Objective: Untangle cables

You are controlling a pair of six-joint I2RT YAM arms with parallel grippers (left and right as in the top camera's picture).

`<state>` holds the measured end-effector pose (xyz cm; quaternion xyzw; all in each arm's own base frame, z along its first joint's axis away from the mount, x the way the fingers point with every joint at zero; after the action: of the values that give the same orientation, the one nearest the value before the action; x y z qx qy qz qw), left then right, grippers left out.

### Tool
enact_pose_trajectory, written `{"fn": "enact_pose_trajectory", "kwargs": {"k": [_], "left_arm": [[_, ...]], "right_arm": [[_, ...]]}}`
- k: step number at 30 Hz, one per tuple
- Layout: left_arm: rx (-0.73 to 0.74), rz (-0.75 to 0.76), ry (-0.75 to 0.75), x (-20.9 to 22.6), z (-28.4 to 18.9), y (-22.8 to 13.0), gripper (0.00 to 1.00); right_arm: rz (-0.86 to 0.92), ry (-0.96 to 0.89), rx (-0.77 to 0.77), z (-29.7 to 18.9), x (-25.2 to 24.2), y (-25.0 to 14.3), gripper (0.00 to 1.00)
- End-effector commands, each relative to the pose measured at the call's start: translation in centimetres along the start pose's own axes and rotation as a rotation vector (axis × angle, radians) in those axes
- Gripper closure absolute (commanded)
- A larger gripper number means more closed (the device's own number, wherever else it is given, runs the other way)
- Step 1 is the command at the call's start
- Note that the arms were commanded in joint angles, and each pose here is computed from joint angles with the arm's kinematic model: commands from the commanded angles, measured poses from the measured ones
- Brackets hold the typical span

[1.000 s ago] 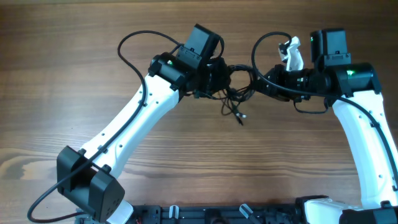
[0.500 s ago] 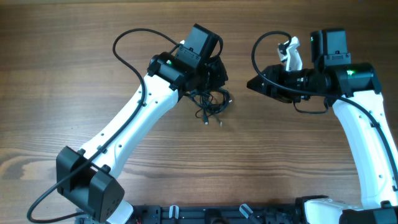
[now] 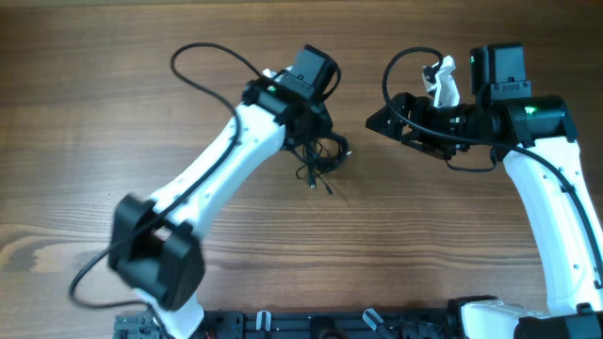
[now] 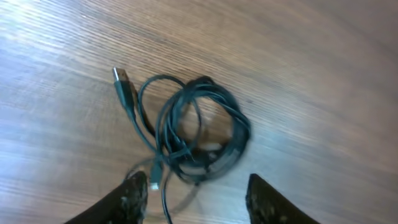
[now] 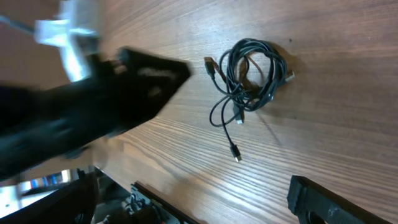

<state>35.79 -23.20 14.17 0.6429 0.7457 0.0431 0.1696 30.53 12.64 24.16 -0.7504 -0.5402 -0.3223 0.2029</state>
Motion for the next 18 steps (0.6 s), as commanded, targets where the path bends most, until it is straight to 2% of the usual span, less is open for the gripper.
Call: {"fn": "enact_pose_trajectory", "kwargs": {"k": [1, 4, 8, 18], "left_arm": [[0.008, 0.006, 0.051, 0.2, 3.5, 0.3, 0.44], [-0.001, 0.007, 0.042, -0.2, 4.7, 0.6, 0.56], [-0.025, 0.006, 0.021, -0.8, 5.0, 1.1, 0.60], [-0.032, 0.006, 0.025, -0.7, 5.0, 1.2, 0.58]], "right_arm": [[0.084, -0.046, -0.019, 0.4, -0.9, 0.4, 0.00], [0.110, -0.093, -0.054, 0.3, -1.6, 0.9, 0.00], [0.112, -0.169, -0.110, 0.1, -2.8, 1.6, 0.00], [0.111, -0.240, -0.162, -0.2, -3.9, 2.4, 0.00]]}}
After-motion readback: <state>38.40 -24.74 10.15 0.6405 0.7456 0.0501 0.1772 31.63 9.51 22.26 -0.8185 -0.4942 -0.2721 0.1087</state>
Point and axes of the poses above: each gripper's point midway between its finger pads, its own z axis out along the fingers, its own x axis along the line the jaws close on, y = z × x, the point moved 2 cm from there along -z, back along the fingers, and after that the axes turned 12 degrees about z, right-handed, at the moved point
